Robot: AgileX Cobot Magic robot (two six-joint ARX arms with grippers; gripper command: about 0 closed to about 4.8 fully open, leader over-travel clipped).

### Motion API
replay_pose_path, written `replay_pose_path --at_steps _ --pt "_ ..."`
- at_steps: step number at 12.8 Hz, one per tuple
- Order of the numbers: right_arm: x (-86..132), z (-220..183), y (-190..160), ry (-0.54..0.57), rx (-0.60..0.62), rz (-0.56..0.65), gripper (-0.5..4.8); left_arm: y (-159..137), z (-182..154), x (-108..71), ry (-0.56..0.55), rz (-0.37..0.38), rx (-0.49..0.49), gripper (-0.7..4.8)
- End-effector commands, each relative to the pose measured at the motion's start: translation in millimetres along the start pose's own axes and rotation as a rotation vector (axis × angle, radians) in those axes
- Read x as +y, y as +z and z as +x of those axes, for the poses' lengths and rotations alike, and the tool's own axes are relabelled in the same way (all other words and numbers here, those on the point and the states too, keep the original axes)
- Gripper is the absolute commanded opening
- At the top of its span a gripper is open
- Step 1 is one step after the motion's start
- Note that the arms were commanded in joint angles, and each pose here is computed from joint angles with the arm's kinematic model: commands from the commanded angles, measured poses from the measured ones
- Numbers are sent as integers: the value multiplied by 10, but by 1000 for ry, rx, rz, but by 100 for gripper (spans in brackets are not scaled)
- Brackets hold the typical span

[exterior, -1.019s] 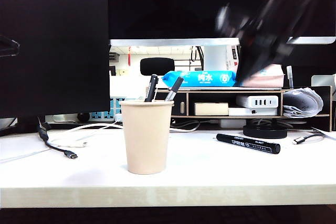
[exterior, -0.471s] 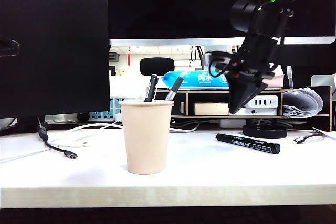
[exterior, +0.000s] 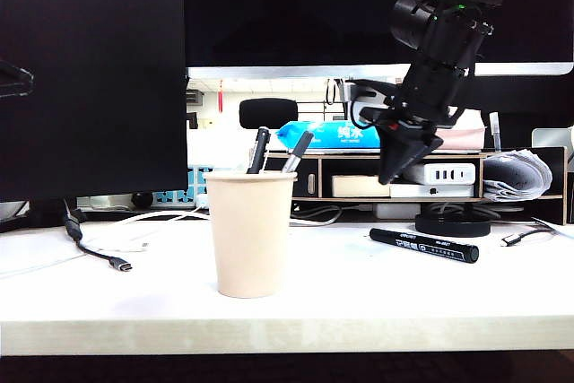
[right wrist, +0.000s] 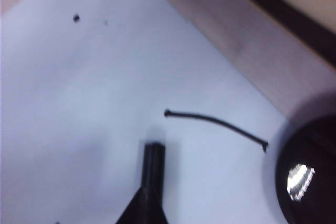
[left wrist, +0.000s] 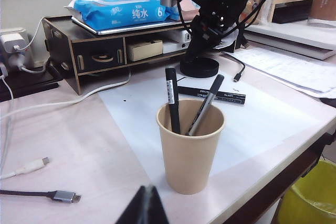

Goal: Pick up the marker and insert it into the paper cup.

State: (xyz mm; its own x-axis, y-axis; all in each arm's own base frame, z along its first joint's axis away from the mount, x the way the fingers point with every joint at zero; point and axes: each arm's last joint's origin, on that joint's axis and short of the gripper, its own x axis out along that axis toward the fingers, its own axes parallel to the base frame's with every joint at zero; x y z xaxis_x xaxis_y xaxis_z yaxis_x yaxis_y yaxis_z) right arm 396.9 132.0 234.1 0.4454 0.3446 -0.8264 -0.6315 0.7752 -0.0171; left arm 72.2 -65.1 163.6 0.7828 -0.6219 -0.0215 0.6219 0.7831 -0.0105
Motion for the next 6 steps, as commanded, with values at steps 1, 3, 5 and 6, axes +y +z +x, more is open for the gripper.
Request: replay_pose_path --at_steps 1,3,5,6 --pt "7 -3 27 28 -21 -6 117 8 -1 -12 -14 4 -6 -4" --pt "3 78 4 45 -7 -2 117 8 -1 -12 -14 4 -7 -4" --pt "-7 175 -27 52 13 3 117 8 -1 -11 -14 4 -7 -4" --pt "-12 208 -31 51 14 3 117 8 -1 -11 -13 4 -7 -4"
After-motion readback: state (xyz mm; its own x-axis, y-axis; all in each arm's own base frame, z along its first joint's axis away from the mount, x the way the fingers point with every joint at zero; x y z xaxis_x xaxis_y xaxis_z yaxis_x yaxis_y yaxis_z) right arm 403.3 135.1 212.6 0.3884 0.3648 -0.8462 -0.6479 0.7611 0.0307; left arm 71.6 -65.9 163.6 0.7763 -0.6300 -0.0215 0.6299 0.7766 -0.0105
